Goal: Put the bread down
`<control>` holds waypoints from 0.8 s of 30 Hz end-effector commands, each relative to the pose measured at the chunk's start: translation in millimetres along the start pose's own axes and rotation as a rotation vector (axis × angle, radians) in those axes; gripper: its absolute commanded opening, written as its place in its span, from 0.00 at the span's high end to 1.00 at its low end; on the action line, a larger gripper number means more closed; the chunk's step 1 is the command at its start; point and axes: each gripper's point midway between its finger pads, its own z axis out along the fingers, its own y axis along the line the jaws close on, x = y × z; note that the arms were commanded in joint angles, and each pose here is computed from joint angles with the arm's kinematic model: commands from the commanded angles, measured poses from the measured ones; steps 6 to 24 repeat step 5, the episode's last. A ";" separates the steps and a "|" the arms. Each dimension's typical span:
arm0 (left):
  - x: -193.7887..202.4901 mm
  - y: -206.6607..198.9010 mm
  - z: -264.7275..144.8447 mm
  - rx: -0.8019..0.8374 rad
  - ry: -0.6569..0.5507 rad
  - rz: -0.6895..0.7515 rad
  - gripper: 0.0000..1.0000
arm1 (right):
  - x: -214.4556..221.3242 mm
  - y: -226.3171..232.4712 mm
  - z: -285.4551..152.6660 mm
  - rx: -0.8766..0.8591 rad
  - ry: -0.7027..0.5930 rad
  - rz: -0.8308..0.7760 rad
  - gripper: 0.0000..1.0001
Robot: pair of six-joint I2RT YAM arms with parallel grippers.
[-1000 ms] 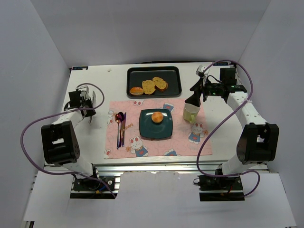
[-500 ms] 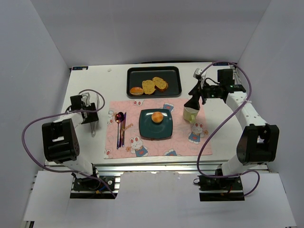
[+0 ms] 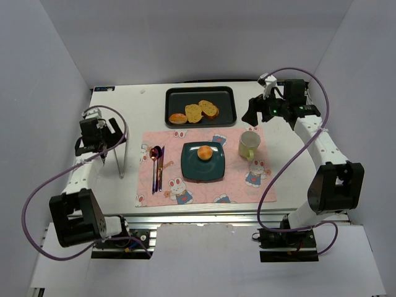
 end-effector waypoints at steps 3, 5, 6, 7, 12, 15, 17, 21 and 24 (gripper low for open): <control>-35.1 12.3 -31.7 -0.128 -0.155 -0.267 0.02 | -43.6 -4.7 -5.7 0.031 -0.123 0.024 0.11; -45.4 -0.5 -38.8 -0.057 -0.199 -0.293 0.02 | -48.6 -3.7 -5.5 0.024 -0.149 0.013 0.11; -45.4 -0.5 -38.8 -0.057 -0.199 -0.293 0.02 | -48.6 -3.7 -5.5 0.024 -0.149 0.013 0.11; -45.4 -0.5 -38.8 -0.057 -0.199 -0.293 0.02 | -48.6 -3.7 -5.5 0.024 -0.149 0.013 0.11; -45.4 -0.5 -38.8 -0.057 -0.199 -0.293 0.02 | -48.6 -3.7 -5.5 0.024 -0.149 0.013 0.11; -45.4 -0.5 -38.8 -0.057 -0.199 -0.293 0.02 | -48.6 -3.7 -5.5 0.024 -0.149 0.013 0.11; -45.4 -0.5 -38.8 -0.057 -0.199 -0.293 0.02 | -48.6 -3.7 -5.5 0.024 -0.149 0.013 0.11; -45.4 -0.5 -38.8 -0.057 -0.199 -0.293 0.02 | -48.6 -3.7 -5.5 0.024 -0.149 0.013 0.11; -45.4 -0.5 -38.8 -0.057 -0.199 -0.293 0.02 | -48.6 -3.7 -5.5 0.024 -0.149 0.013 0.11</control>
